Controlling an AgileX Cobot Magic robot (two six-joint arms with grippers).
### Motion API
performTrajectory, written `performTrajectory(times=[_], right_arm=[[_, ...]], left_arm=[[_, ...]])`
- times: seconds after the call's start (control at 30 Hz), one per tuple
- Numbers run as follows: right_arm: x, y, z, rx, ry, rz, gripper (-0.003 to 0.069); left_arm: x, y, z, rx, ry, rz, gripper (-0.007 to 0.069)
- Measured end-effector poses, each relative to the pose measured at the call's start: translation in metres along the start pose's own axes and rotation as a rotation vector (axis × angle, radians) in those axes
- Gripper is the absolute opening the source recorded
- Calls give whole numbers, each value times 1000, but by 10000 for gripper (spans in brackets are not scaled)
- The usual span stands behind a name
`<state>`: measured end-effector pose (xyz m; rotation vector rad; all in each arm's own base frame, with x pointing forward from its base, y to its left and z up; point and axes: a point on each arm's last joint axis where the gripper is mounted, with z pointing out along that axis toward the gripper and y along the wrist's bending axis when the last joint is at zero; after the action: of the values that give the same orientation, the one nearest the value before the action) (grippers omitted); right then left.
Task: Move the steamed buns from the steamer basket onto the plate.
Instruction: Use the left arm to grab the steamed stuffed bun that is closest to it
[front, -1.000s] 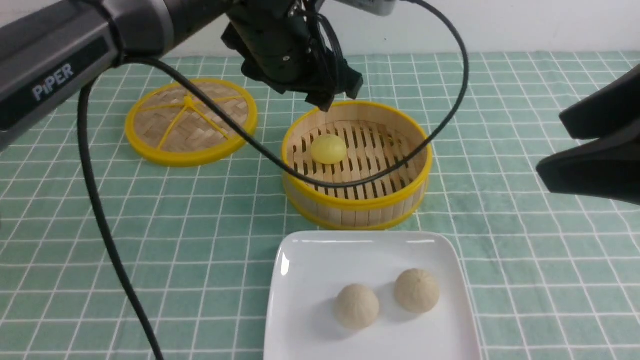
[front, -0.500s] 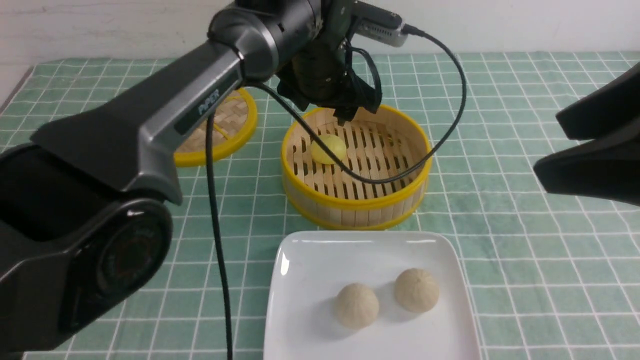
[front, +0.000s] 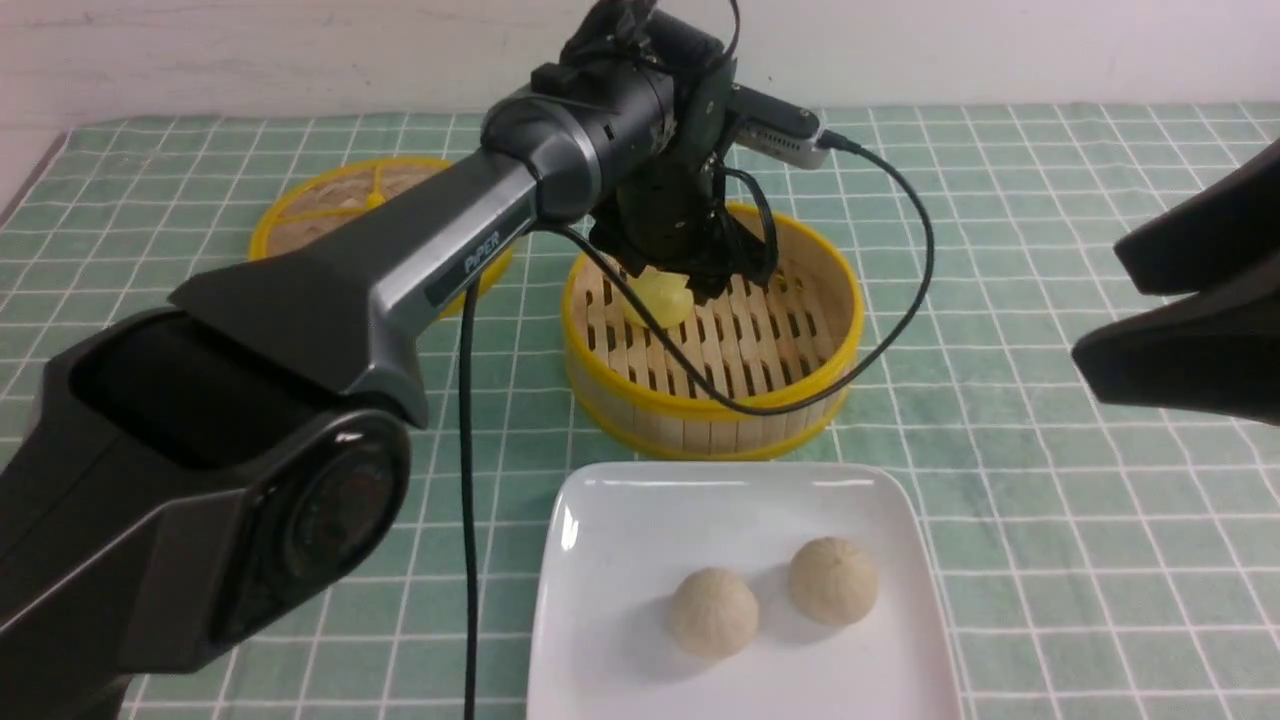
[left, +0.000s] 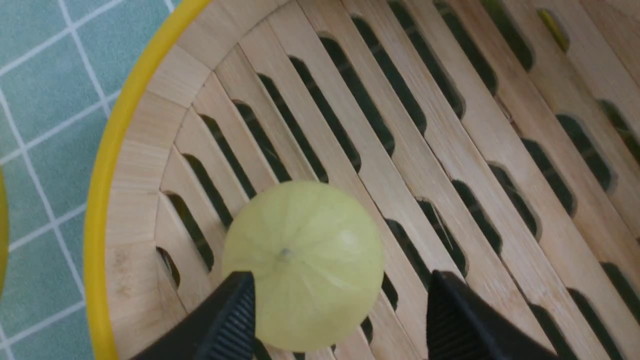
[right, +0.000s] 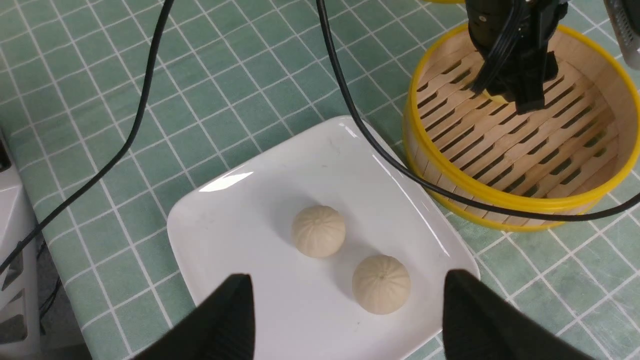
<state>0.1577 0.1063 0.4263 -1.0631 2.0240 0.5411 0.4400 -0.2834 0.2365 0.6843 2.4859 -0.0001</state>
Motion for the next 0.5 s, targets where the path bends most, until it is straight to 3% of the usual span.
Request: performTrajectory(times=[0.17, 0.27, 0.33, 0.4, 0.43, 0.5], right_arm=[[0, 0, 0, 0, 0, 0, 495], [1, 0, 0, -4, 6, 0, 495], [1, 1, 0, -6, 9, 0, 495], [1, 1, 0, -7, 10, 0, 495], [1, 1, 0, -8, 10, 0, 495], [1, 1, 0, -8, 11, 0, 495]], left_arm=[[0, 0, 12, -27, -19, 25, 429], [3, 1, 22, -56, -8, 22, 371], [4, 2, 23, -66, -7, 17, 304], [3, 3, 22, -76, -11, 18, 190], [3, 3, 22, -77, -11, 18, 179], [1, 5, 17, -87, -19, 21, 67]])
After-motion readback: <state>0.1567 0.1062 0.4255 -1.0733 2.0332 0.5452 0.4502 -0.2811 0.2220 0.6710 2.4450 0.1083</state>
